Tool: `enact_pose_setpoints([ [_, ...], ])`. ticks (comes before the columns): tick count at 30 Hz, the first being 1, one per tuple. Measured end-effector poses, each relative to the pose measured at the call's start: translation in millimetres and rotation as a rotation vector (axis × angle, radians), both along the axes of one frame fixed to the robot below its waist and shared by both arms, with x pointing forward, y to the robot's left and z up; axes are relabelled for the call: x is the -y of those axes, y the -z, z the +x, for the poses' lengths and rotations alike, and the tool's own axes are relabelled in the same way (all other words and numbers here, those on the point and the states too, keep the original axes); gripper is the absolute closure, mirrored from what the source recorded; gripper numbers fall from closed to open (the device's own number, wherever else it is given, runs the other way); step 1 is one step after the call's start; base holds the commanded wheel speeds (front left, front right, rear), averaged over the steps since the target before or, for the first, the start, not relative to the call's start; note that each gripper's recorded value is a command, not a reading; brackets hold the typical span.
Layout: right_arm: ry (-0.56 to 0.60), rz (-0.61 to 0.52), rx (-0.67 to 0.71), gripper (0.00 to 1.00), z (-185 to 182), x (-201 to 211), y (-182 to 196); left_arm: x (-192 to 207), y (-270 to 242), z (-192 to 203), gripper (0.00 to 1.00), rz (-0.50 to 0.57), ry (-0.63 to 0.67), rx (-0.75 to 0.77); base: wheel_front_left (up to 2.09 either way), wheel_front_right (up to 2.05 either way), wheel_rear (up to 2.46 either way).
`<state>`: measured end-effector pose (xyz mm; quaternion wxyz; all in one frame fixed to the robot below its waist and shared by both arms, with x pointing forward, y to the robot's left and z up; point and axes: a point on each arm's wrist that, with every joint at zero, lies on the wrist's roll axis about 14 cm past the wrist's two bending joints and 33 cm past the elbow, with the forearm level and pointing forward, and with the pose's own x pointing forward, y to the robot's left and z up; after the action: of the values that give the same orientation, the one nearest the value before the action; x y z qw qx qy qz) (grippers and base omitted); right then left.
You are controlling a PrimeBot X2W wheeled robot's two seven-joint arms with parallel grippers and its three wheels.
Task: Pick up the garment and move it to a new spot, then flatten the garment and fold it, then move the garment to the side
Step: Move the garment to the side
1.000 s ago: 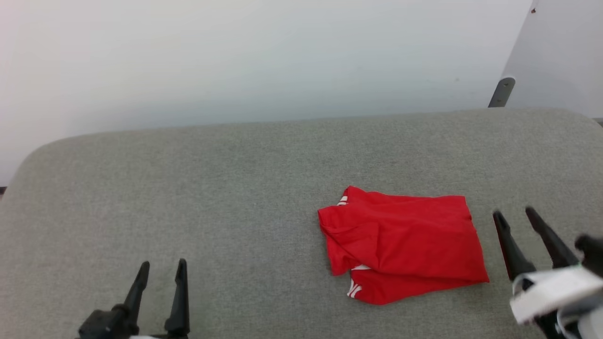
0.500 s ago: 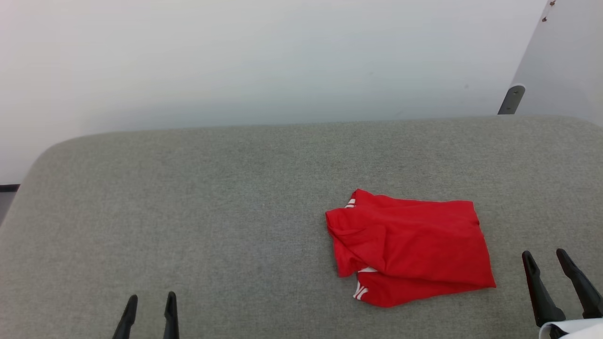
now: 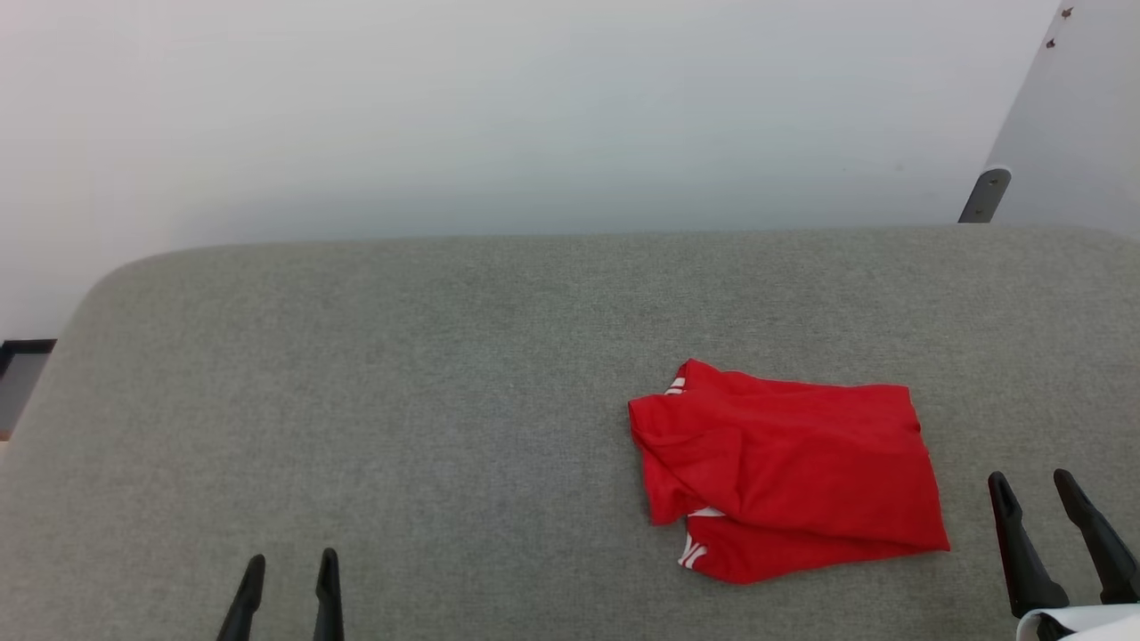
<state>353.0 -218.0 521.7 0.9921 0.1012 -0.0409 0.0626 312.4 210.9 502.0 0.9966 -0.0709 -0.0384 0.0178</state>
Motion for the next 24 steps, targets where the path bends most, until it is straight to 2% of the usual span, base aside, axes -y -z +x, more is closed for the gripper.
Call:
enact_pose_setpoints([
  [6,-0.001,0.022,0.008,0.00,2.7,-3.0,-4.0,-0.5,-0.4,-0.4,0.00,-0.001,-0.003,0.002,0.00,0.00,0.00],
  [10,-0.001,0.032,0.043,0.00,18.3,-2.7,-22.8,4.9,-1.9,2.8,0.00,-0.005,0.013,0.007,0.00,0.00,0.00],
  [14,-0.040,-0.038,-0.031,0.00,44.4,-4.4,-27.3,9.0,-7.6,12.3,0.00,-0.007,0.025,0.026,0.00,0.00,0.00],
  [19,-0.175,-0.185,-0.326,0.00,73.2,-21.1,4.5,19.3,-11.6,31.5,0.00,-0.013,0.056,0.040,0.00,0.00,0.00],
  [21,-0.186,-0.195,-0.410,0.00,87.4,-16.5,8.2,25.3,-11.7,41.9,0.00,-0.013,0.073,0.041,0.00,0.00,0.00],
  [24,-0.231,-0.230,-0.635,0.00,91.5,-13.6,39.1,32.5,-12.3,58.0,0.00,-0.016,0.094,0.046,0.00,0.00,0.00],
])
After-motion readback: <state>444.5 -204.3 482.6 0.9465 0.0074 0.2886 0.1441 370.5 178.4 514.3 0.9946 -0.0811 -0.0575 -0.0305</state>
